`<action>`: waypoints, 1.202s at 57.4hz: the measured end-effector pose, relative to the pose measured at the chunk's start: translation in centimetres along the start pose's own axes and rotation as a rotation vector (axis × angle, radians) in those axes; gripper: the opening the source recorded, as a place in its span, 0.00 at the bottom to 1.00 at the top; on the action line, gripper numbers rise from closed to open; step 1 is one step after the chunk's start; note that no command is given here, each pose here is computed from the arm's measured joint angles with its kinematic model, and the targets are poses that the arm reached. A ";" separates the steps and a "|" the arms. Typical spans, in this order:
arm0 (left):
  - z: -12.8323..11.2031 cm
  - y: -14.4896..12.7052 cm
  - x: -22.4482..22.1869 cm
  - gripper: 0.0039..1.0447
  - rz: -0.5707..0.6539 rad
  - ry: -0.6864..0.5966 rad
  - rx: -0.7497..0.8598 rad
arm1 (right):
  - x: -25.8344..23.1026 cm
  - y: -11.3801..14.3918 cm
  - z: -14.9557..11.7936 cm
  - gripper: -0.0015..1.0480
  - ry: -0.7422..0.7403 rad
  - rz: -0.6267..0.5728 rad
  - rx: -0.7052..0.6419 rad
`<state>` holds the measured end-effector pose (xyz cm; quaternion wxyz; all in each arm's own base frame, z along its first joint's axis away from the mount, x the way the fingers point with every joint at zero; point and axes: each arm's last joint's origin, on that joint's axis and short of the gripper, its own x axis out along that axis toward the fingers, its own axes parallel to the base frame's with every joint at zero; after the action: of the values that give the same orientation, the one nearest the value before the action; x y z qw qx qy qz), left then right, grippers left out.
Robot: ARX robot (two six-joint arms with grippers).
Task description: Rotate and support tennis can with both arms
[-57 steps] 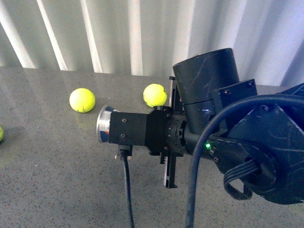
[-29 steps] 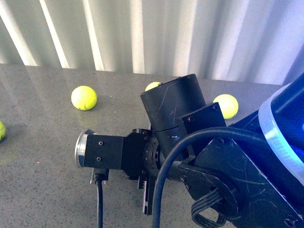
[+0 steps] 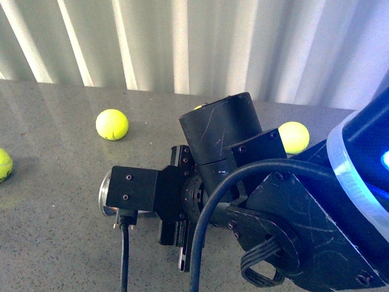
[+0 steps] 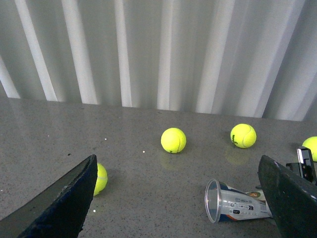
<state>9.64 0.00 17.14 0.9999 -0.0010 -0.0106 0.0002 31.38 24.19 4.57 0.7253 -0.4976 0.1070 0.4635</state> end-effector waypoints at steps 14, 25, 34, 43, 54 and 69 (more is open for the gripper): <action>0.0 0.0 0.0 0.94 0.000 0.000 0.000 | 0.3 -0.4 0.6 0.92 0.002 -0.011 0.010; 0.0 0.0 0.0 0.94 0.000 0.000 0.000 | 0.1 -0.5 1.1 0.93 0.014 -0.005 0.026; 0.0 0.0 0.0 0.94 0.000 0.000 0.000 | -2.3 -1.2 2.2 0.93 -0.023 -0.014 0.090; 0.0 0.0 0.0 0.94 0.000 0.000 0.000 | -4.7 -1.0 1.4 0.93 -0.010 -0.010 0.193; 0.0 0.0 0.0 0.94 0.000 0.000 0.000 | -7.9 0.4 0.8 0.93 -0.037 -0.015 0.271; 0.0 0.0 0.0 0.94 0.000 0.000 0.000 | -14.2 0.4 -3.6 0.93 -0.009 -0.158 0.431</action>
<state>9.64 0.00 17.14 0.9999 -0.0010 -0.0106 0.0002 24.37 13.25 11.33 0.8493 -0.3360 0.1611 0.3740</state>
